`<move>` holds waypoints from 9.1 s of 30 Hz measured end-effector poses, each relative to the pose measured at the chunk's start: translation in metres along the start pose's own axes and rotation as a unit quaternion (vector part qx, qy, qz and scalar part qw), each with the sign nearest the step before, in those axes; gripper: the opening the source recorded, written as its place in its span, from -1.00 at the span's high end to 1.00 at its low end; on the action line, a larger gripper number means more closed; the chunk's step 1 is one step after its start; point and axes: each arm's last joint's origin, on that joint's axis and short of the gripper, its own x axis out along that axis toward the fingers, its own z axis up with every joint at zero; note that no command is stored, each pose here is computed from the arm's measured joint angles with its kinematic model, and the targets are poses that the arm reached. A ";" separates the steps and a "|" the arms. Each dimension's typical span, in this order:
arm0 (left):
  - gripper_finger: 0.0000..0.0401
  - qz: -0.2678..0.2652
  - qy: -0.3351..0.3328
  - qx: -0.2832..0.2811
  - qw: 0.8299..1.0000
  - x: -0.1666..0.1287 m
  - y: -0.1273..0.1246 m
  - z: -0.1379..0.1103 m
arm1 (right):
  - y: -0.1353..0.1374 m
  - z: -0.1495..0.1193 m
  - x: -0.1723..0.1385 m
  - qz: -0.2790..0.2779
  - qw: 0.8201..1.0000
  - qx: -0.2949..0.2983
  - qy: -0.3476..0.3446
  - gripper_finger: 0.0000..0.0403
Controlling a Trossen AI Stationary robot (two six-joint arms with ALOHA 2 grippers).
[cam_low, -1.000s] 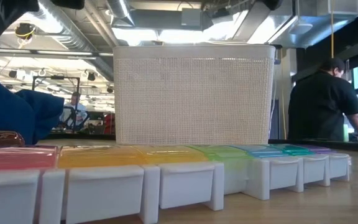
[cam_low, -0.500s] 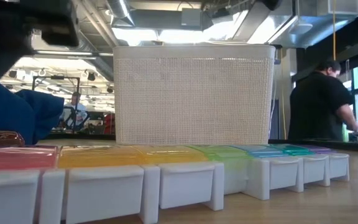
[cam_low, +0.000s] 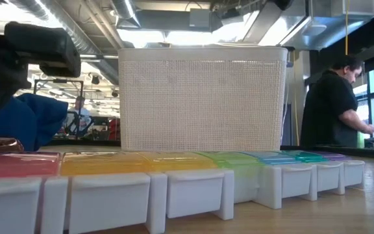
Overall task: Pick & place medical supplies in basket/bin
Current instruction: Put the red pill bottle into the white container, then put the white mailer bag into the white container
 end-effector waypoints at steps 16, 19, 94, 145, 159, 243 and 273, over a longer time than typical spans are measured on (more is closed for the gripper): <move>0.38 0.058 -0.020 -0.150 0.987 0.003 0.023 -0.003 | 0.000 -0.001 0.000 -0.001 1.000 -0.001 0.003 -0.37; 0.36 0.105 -0.006 -0.190 0.976 -0.007 0.031 -0.006 | 0.000 -0.001 0.000 -0.001 1.000 -0.001 0.003 -0.37; 0.13 0.536 -0.087 -0.428 0.723 -0.169 0.141 -0.090 | -0.072 0.041 0.017 -0.127 0.945 0.259 -0.157 0.39; 0.09 0.539 -0.186 -0.569 0.593 -0.269 0.034 -0.144 | -0.275 0.075 0.151 -0.093 0.943 0.173 0.267 0.39; 0.09 0.538 -0.175 -0.567 0.599 -0.267 0.033 -0.145 | -0.278 0.070 0.159 -0.111 0.941 0.167 0.271 0.38; 0.45 -0.145 0.138 -0.941 0.273 -0.022 -0.124 -0.102 | -0.047 0.159 -0.001 -0.030 0.986 -0.040 0.160 -0.58; 0.98 -0.085 0.186 -0.909 0.364 -0.019 -0.071 -0.171 | -0.029 0.113 0.048 -0.019 0.975 -0.042 0.218 -0.58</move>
